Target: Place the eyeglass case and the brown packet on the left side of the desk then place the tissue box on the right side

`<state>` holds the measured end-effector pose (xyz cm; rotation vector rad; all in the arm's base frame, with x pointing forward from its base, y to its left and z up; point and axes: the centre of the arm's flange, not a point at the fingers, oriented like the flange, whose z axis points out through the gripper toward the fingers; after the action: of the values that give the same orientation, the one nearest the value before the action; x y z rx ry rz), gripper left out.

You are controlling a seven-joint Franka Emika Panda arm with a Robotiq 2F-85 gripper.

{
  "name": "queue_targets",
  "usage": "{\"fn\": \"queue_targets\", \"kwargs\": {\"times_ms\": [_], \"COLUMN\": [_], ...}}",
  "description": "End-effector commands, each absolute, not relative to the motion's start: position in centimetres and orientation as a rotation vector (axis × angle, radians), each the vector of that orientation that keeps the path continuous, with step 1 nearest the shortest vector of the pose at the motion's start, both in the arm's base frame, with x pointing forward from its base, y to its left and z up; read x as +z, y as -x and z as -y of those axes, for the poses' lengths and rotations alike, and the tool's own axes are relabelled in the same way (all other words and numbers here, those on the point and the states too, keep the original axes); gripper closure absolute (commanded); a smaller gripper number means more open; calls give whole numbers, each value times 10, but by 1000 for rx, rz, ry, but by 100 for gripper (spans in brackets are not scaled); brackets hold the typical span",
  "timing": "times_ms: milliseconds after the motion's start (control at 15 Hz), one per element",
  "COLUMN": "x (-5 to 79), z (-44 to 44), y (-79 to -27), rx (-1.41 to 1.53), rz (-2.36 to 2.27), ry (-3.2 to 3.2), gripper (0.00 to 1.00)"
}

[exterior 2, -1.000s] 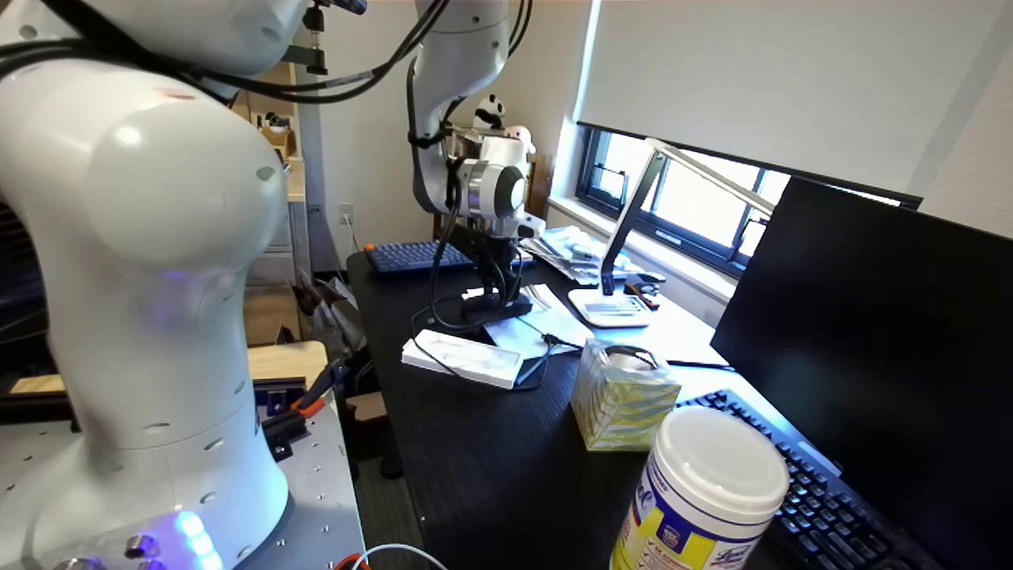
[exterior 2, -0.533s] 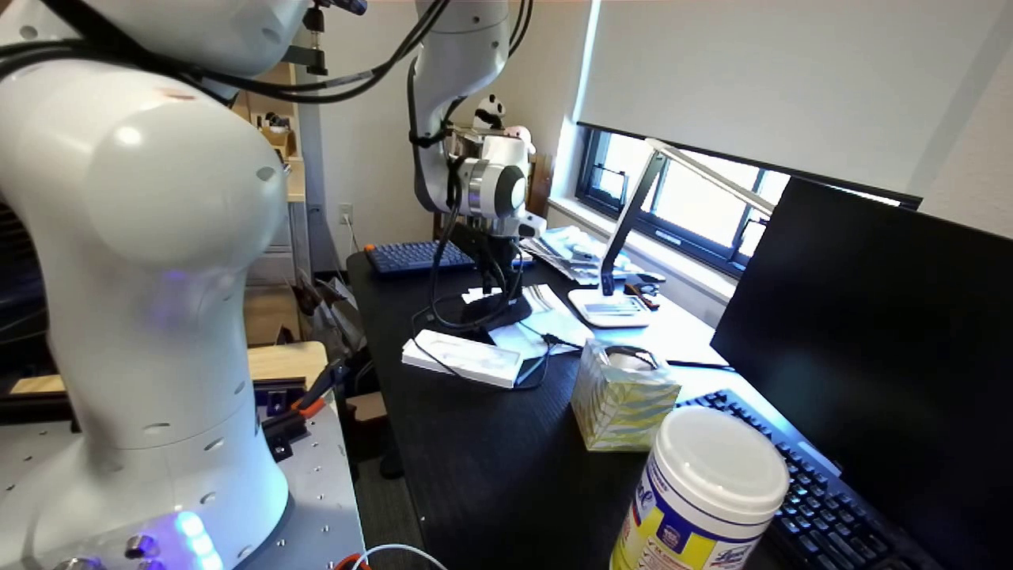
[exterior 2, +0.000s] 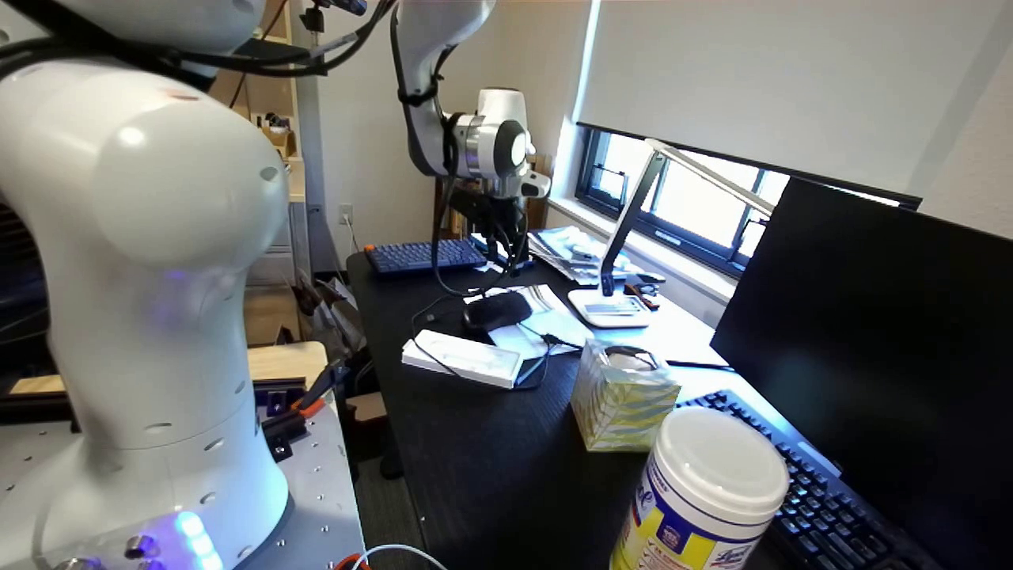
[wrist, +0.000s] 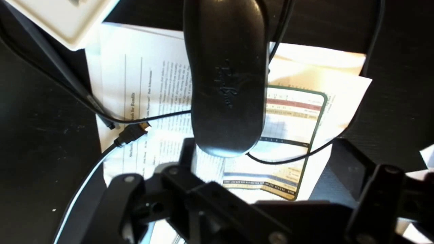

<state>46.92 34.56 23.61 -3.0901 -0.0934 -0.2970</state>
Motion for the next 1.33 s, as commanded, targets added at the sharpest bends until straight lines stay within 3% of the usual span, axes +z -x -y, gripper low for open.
{"fn": "queue_targets", "kwargs": {"times_ms": [0, 600, 867, 1267], "x": [286, 324, 313, 310], "z": [-308, -184, -145, -150], "y": [-432, -363, -355, -364], "rx": [-341, -314, -251, -242], "rz": [47, -216, -454, -462], "ry": [3151, 3280, 3209, 3233], "gripper": [0, 0, 0, 0]}}
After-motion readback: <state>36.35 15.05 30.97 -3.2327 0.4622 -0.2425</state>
